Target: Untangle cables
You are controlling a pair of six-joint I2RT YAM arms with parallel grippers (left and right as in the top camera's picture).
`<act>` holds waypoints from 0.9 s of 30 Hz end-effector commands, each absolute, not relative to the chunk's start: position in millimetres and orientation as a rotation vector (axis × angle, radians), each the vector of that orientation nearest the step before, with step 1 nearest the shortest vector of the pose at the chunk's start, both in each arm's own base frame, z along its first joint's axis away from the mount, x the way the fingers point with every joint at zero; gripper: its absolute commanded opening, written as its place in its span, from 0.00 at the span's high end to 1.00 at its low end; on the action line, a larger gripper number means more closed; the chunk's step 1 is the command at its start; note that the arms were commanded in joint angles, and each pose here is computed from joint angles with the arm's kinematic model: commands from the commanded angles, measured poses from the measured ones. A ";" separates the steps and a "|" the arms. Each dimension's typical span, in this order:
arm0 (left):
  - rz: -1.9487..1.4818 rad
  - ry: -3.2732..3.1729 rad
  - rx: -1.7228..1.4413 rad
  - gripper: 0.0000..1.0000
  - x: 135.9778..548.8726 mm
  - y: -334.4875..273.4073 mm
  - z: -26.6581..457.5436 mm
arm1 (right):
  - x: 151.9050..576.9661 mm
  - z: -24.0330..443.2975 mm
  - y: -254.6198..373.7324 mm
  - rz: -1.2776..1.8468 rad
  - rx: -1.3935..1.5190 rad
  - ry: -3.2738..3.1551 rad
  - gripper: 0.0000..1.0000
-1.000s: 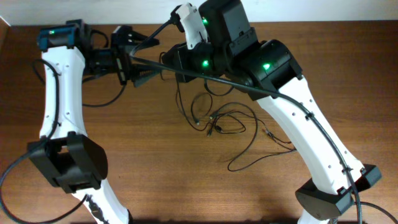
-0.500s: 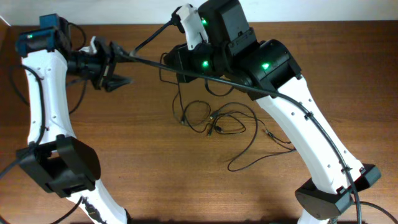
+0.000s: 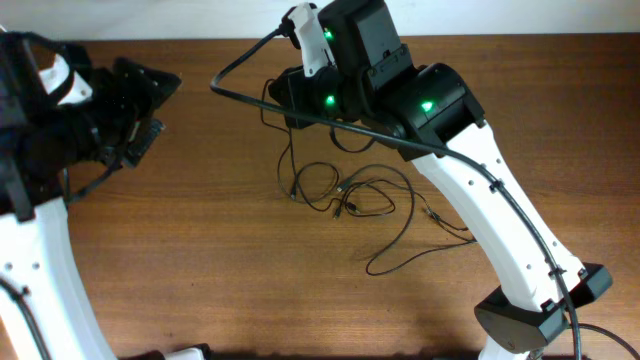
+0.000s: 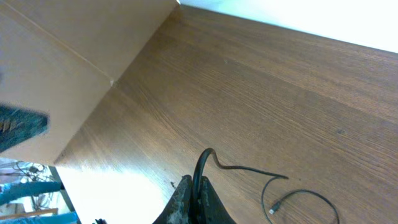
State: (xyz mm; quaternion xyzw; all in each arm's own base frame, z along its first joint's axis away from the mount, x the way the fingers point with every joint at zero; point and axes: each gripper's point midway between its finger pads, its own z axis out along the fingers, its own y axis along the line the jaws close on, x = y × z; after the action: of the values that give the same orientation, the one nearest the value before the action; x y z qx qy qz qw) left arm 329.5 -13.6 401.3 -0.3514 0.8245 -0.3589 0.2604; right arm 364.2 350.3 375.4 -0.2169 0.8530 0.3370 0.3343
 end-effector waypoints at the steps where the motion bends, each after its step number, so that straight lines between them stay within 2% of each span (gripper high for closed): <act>1: -1.050 2.162 -1.240 0.25 334.1 -10.9 396.6 | 357.3 383.0 361.5 0.977 -0.586 2.205 0.96; 4: -1.229 2.183 -1.250 0.19 334.0 -29.8 402.0 | 345.3 396.7 381.7 1.046 -0.648 2.131 0.96; 11: -1.438 2.222 -1.187 0.20 333.3 -50.5 410.3 | 312.8 421.3 424.7 1.124 -0.753 1.987 0.96; 16: -1.503 2.224 -1.155 0.25 331.0 -56.6 416.1 | 312.6 423.8 426.4 1.126 -0.753 1.974 0.96; 20: -1.507 2.224 -1.154 0.33 330.9 -56.9 416.5 | 309.1 423.8 428.9 1.131 -0.762 1.972 0.96; 27: -1.410 2.198 -1.225 0.55 338.4 -45.4 409.2 | 306.6 424.8 429.5 1.148 -0.769 1.971 0.96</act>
State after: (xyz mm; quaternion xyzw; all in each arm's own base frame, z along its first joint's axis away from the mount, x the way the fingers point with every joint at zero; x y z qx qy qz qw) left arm 331.5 -52.4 415.2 -0.4027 0.7568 -0.5006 0.1203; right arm 311.0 426.4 423.8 -0.2960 0.7671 0.4352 0.3667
